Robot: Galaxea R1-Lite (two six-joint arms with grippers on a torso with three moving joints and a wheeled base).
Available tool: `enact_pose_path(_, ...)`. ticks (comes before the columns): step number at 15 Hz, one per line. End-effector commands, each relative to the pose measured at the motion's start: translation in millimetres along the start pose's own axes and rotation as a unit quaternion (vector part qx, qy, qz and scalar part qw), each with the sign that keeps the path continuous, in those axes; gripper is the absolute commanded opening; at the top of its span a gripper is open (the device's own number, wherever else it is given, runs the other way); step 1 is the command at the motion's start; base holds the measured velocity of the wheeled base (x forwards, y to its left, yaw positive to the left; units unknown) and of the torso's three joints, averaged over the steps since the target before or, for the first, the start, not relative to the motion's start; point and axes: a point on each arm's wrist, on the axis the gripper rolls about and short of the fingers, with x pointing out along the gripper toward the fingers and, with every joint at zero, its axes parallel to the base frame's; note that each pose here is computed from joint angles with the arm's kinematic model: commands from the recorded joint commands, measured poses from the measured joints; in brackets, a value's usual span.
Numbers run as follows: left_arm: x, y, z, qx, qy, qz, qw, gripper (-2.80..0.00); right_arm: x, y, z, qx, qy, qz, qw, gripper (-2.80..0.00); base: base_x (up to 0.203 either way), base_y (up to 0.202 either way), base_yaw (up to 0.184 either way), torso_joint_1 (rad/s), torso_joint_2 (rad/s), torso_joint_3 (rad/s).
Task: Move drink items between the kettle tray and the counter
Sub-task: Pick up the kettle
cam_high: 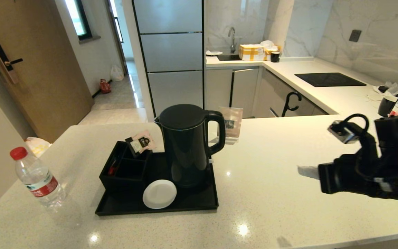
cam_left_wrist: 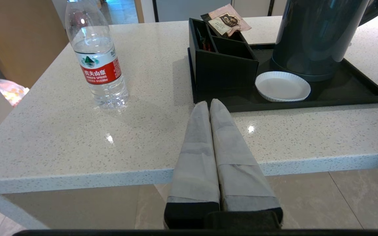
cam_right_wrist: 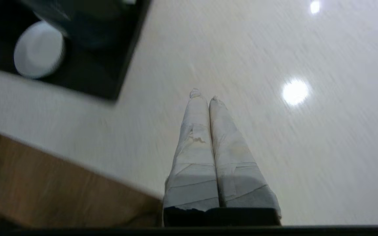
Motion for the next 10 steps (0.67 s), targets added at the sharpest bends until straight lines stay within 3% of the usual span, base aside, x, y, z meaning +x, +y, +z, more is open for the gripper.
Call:
enact_pose_path(1,0,0.0,0,0.0,-0.001,0.0,1.0,-2.8,63,4,-8,-0.014,-0.008,0.012,1.0,-2.8,0.0,0.0,0.0,0.0,0.0,0.0)
enact_pose_path(4,0,0.0,0,0.0,0.0,0.0,1.0,-2.8,108,11,-9,-0.023,-0.045,-0.007,0.999,-2.8,0.0,0.0,0.0,0.0,0.0,0.0)
enact_pose_path(6,0,0.0,0,0.0,0.0,0.0,1.0,-2.8,132,20,-1,-0.027,-0.093,-0.038,0.995,-2.8,0.0,0.0,0.0,0.0,0.0,0.0)
enact_pose_path(10,0,0.0,0,0.0,-0.001,0.0,1.0,-2.8,146,55,12,-0.043,-0.136,-0.02,0.99,-2.8,0.0,0.0,0.0,0.0,0.0,0.0)
